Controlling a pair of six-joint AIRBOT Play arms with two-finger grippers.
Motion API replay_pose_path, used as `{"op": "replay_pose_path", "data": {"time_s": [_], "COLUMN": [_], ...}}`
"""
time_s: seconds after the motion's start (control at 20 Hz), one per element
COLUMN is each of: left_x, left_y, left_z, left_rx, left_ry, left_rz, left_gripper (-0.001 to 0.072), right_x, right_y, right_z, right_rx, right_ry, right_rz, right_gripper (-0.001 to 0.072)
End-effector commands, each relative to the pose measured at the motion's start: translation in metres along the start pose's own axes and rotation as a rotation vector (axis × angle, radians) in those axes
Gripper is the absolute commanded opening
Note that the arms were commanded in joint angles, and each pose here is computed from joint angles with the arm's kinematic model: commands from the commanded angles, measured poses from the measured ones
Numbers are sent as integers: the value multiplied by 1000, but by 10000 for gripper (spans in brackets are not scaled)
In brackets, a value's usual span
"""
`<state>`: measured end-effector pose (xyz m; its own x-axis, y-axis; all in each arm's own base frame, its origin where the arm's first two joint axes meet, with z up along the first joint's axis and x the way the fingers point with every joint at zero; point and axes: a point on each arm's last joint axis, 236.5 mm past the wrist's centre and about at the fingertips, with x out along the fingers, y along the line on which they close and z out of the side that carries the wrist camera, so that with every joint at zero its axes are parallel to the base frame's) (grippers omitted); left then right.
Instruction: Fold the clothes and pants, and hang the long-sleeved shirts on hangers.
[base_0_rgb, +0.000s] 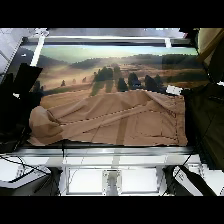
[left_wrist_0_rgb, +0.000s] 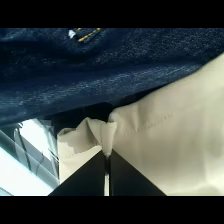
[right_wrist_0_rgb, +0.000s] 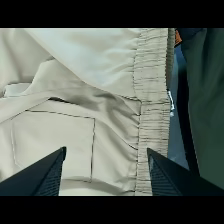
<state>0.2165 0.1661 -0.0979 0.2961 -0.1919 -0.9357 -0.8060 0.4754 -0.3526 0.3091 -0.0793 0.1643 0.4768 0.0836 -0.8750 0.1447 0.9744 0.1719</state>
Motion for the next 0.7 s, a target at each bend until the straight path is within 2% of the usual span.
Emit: {"op": "replay_pose_path", "data": {"time_s": [0.0,0.25,0.5,0.65], "left_x": [-3,-55,-76,-82], "left_y": [-3,-27,-28,-28], "left_z": [6,44,45,48], "left_rx": [25,106,146,155], "left_ry": [-19,-165,-204,-222], "left_rz": [-1,-18,11,21], "left_gripper": [9,9,9,9], "right_x": [0,19,99,123], "right_y": [-6,-43,-48,-55], "right_z": [-4,-53,-173,-212], "right_rx": [-2,-1,146,188], "right_ry": [15,195,496,547], "right_rz": [-24,-140,-28,-21], "right_gripper": [556,556,556,556]}}
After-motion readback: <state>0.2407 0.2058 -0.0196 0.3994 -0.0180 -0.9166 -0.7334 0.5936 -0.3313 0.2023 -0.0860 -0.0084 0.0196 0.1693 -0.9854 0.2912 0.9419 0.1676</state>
